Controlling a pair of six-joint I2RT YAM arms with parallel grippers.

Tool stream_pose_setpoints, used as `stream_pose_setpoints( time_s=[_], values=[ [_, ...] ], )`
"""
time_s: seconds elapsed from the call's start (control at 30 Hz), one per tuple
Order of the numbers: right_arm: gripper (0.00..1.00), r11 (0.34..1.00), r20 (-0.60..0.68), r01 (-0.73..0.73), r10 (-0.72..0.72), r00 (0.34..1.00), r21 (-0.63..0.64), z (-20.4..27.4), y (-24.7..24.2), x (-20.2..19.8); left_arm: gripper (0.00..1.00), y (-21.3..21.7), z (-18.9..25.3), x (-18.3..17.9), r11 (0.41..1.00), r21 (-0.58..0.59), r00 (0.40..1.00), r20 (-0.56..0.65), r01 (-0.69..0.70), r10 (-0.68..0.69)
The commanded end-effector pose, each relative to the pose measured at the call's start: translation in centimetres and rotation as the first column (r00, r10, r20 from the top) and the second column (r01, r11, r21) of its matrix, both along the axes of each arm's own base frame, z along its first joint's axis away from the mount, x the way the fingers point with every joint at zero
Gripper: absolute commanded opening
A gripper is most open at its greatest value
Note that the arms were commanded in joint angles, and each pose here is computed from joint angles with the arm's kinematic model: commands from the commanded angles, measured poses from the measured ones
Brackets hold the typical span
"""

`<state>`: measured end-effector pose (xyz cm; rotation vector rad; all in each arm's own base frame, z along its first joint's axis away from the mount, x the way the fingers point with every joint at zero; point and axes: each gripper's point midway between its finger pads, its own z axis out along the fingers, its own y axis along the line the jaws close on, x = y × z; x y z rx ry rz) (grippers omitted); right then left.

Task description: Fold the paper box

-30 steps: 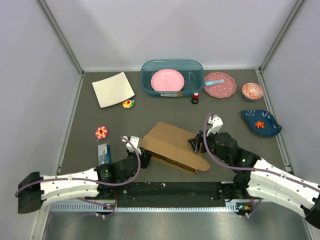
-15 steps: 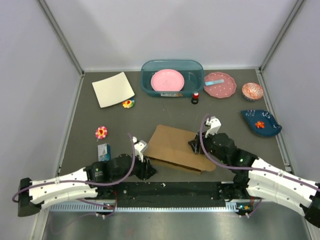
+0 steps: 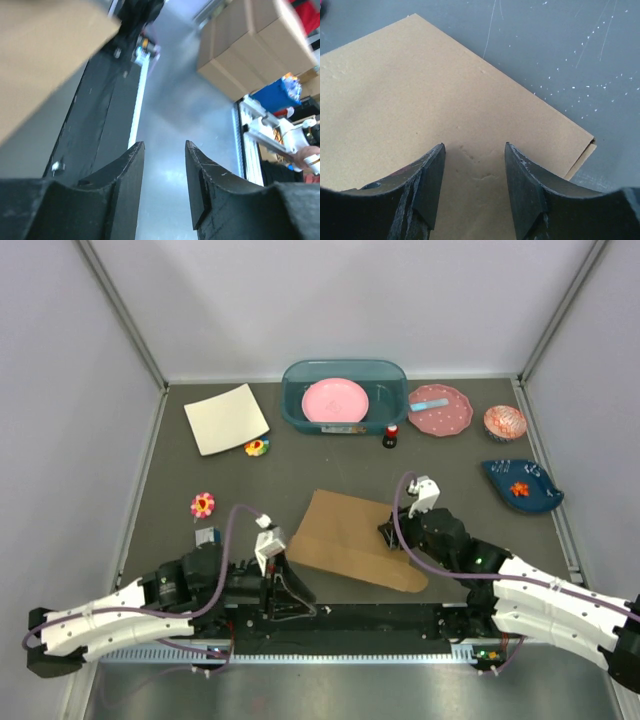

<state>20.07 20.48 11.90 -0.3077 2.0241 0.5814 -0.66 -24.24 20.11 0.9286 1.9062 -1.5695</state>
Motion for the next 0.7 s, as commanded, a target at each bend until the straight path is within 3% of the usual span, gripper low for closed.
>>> stream_pose_setpoints(
  time_s=[0.0,0.07,0.23,0.3,0.37,0.5,0.67],
  values=[
    [0.50,1.000,0.002,-0.009,0.009,1.000,-0.020,-1.0,0.0,-0.2,0.45,-0.9,9.1,0.4,0.950,-0.311,0.987,0.158,0.032,0.018],
    [0.50,1.000,-0.022,-0.011,0.010,1.000,-0.025,-1.9,-0.3,-0.6,0.47,-1.7,9.6,1.8,0.949,-0.315,0.983,0.164,-0.029,0.085],
    [0.49,1.000,-0.043,-0.003,0.003,0.999,-0.001,-2.8,-0.9,-1.4,0.50,-5.4,6.6,4.9,0.981,-0.158,0.972,0.186,-0.111,0.140],
    [0.49,1.000,-0.043,0.001,-0.001,0.999,0.009,-2.6,-1.0,-1.5,0.51,-6.4,4.9,7.7,0.973,-0.088,0.956,0.184,-0.214,0.227],
    [0.49,1.000,-0.063,-0.004,0.005,0.998,0.002,-2.9,-1.0,-1.8,0.52,-6.6,4.6,9.9,0.955,-0.094,0.942,0.162,-0.281,0.294],
    [0.49,1.000,-0.095,-0.002,0.002,0.995,-0.001,-3.2,-1.2,-2.2,0.51,-3.6,2.1,17.6,0.847,-0.057,0.844,0.064,-0.529,0.532],
    [0.49,1.000,-0.081,-0.001,0.004,0.997,0.029,-2.2,-1.0,-2.2,0.52,0.6,-2.4,22.4,0.682,0.109,0.688,0.023,-0.723,0.726]
  ],
)
